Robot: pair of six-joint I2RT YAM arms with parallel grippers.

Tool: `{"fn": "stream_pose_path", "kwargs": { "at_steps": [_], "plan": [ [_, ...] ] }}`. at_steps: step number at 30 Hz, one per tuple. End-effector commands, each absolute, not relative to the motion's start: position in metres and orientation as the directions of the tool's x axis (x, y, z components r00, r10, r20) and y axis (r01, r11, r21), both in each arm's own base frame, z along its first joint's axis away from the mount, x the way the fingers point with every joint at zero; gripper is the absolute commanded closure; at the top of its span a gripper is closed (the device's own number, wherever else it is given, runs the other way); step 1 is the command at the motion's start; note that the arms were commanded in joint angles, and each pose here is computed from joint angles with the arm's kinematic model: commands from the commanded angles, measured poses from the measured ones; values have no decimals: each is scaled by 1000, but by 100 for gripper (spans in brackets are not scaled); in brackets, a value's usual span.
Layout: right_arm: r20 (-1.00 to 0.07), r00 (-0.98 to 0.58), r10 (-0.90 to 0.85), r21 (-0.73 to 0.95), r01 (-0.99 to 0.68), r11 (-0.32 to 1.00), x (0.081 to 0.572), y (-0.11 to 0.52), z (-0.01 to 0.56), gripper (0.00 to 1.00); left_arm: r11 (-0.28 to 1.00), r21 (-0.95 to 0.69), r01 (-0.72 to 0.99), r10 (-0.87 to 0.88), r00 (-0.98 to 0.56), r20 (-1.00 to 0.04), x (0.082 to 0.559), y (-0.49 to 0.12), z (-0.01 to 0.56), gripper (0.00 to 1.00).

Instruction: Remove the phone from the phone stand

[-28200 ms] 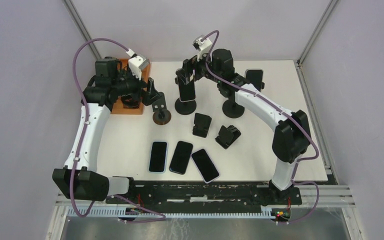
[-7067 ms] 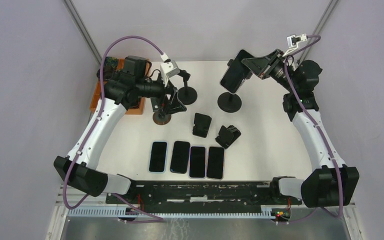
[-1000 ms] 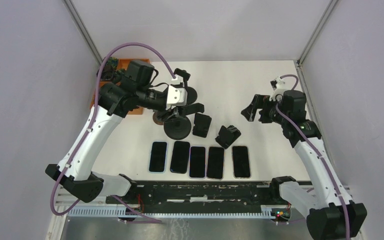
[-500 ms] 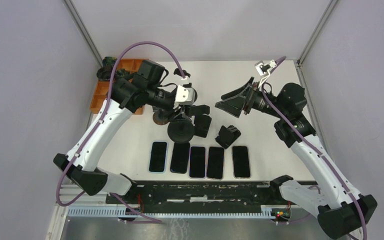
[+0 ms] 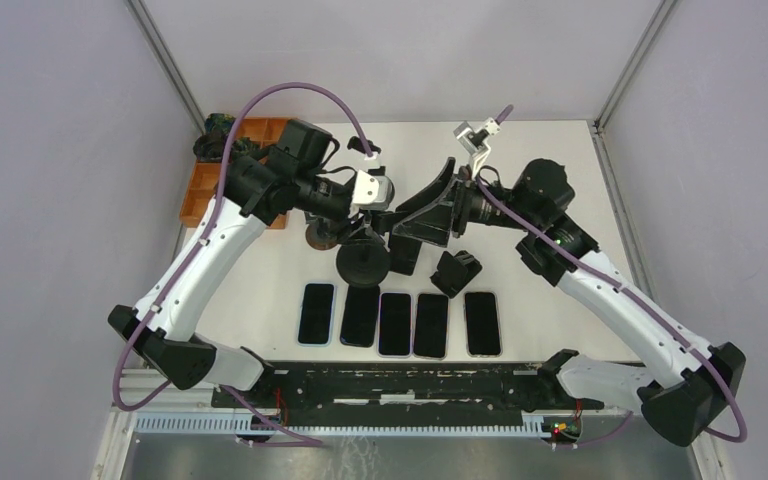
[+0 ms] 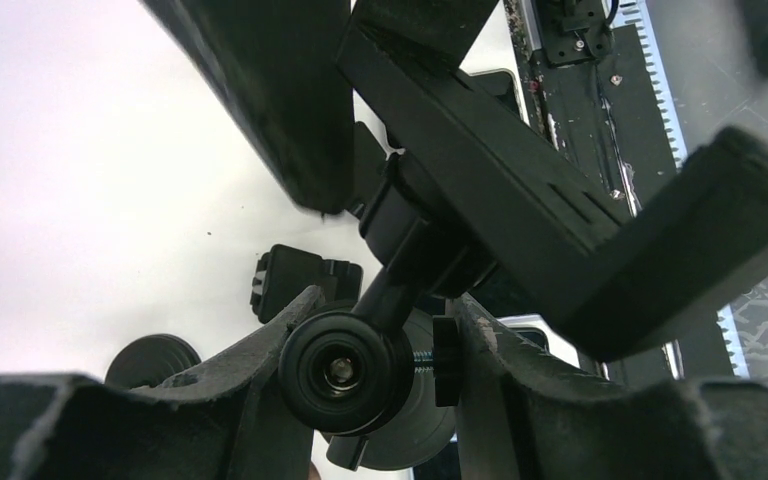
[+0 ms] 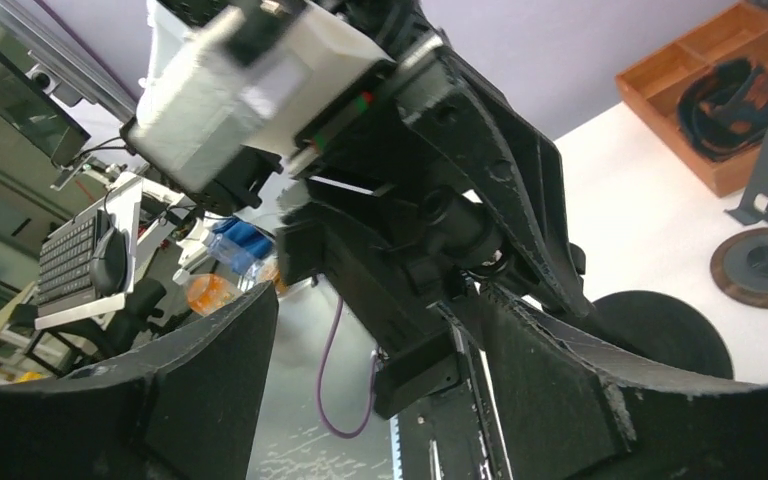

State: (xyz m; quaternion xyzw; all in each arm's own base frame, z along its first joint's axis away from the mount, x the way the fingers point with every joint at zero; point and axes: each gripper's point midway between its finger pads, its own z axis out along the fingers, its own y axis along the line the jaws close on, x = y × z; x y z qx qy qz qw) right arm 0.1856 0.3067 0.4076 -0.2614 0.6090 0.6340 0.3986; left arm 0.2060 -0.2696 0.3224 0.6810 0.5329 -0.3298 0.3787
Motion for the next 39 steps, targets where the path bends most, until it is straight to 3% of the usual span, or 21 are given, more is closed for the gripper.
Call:
{"fn": "stream_pose_path", "kwargs": {
  "at_steps": [1,5,10,15,16,20,21,32,39],
  "plan": [
    [-838,-515,181,527,-849,22,183,316,417,24,-174,293,940,346,337,-876,203,-282,371,98],
    [-831,-520,196,527,-850,-20,178,318,420,41,-181,291,939,344,338,-876,199,-281,372,98],
    [-838,-501,217,504,-863,-46,170,313,429,69,-198,285,938,380,341,-860,201,-278,361,98],
    [-841,-498,211,498,-865,-53,167,313,431,78,-205,275,940,412,337,-846,202,-276,353,95],
    [-843,-496,208,497,-866,-55,167,313,431,80,-202,274,940,420,335,-843,203,-276,351,87],
    [-856,-467,221,478,-878,-3,177,310,434,100,-172,270,948,440,319,-840,208,-275,352,6],
    [-861,-452,234,469,-883,23,183,307,437,100,-152,271,951,444,310,-840,212,-275,354,1],
    [-863,-351,364,437,-880,186,240,254,479,100,39,209,977,532,157,-832,227,-261,375,0],
    [-854,-335,397,486,-785,383,316,218,455,100,354,173,919,572,-67,-817,275,-235,366,0]
  ]
}}
